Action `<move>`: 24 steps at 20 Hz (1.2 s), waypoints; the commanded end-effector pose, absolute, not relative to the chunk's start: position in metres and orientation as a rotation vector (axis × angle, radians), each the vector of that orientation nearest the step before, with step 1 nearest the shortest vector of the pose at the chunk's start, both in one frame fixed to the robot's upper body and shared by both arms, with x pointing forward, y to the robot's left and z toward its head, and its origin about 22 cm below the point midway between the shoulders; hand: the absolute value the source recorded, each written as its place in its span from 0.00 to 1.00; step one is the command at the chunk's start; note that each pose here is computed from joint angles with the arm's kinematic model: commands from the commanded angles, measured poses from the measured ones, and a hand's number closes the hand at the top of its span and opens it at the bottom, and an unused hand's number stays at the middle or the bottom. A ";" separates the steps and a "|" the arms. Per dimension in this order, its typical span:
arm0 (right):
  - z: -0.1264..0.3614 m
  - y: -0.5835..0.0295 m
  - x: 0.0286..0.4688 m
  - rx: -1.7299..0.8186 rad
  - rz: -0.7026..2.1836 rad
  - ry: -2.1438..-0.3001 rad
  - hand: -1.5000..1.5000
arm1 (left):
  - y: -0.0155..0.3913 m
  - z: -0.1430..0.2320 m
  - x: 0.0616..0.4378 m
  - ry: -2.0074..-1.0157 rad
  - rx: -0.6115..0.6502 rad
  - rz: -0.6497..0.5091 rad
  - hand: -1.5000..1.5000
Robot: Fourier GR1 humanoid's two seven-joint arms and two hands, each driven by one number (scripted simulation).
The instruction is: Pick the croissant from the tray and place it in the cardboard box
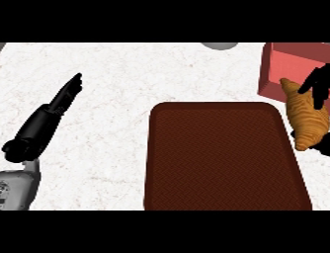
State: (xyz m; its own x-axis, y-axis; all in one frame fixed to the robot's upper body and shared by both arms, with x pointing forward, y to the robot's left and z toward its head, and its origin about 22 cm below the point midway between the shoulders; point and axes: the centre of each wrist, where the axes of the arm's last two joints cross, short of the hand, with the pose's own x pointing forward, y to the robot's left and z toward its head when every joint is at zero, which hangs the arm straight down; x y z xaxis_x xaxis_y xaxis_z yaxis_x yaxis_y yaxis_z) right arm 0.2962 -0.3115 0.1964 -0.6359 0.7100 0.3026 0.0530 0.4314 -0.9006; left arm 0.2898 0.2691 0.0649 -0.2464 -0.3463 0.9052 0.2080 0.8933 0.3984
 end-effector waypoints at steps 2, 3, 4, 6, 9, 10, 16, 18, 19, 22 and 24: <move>0.232 -0.354 0.314 -0.737 0.966 -1.928 1.00 | 0.274 0.067 0.290 -1.739 0.103 -0.555 0.50; 0.243 -0.356 0.328 -0.746 0.917 -1.914 1.00 | 0.275 0.066 0.284 -1.762 0.088 -0.540 0.50; 0.239 -0.363 0.334 -0.758 0.874 -1.913 1.00 | 0.261 0.065 0.297 -1.748 0.074 -0.519 0.50; 0.257 -0.365 0.349 -0.782 0.848 -1.880 1.00 | 0.260 0.067 0.294 -1.767 0.108 -0.550 0.50; 0.255 -0.384 0.370 -0.821 0.829 -1.837 1.00 | 0.269 0.077 0.298 -1.772 0.064 -0.542 0.50; 0.251 -0.386 0.378 -0.857 0.855 -1.831 1.00 | 0.249 0.067 0.293 -1.765 0.090 -0.550 0.50; 0.248 -0.423 0.386 -0.900 1.085 -1.560 1.00 | 0.258 0.073 0.302 -1.772 0.077 -0.560 0.50; 0.230 -0.436 0.383 -0.868 1.170 -1.428 1.00 | 0.243 0.066 0.296 -1.765 0.056 -0.565 0.50; 0.224 -0.430 0.392 -0.839 1.173 -1.407 1.00 | 0.239 0.068 0.310 -1.778 0.062 -0.570 0.50; 0.231 -0.460 0.383 -0.800 1.207 -1.378 1.00 | 0.254 0.078 0.308 -1.781 0.066 -0.577 0.50; 0.208 -0.466 0.381 -0.788 1.275 -1.301 1.00 | 0.246 0.074 0.298 -1.787 0.044 -0.577 0.50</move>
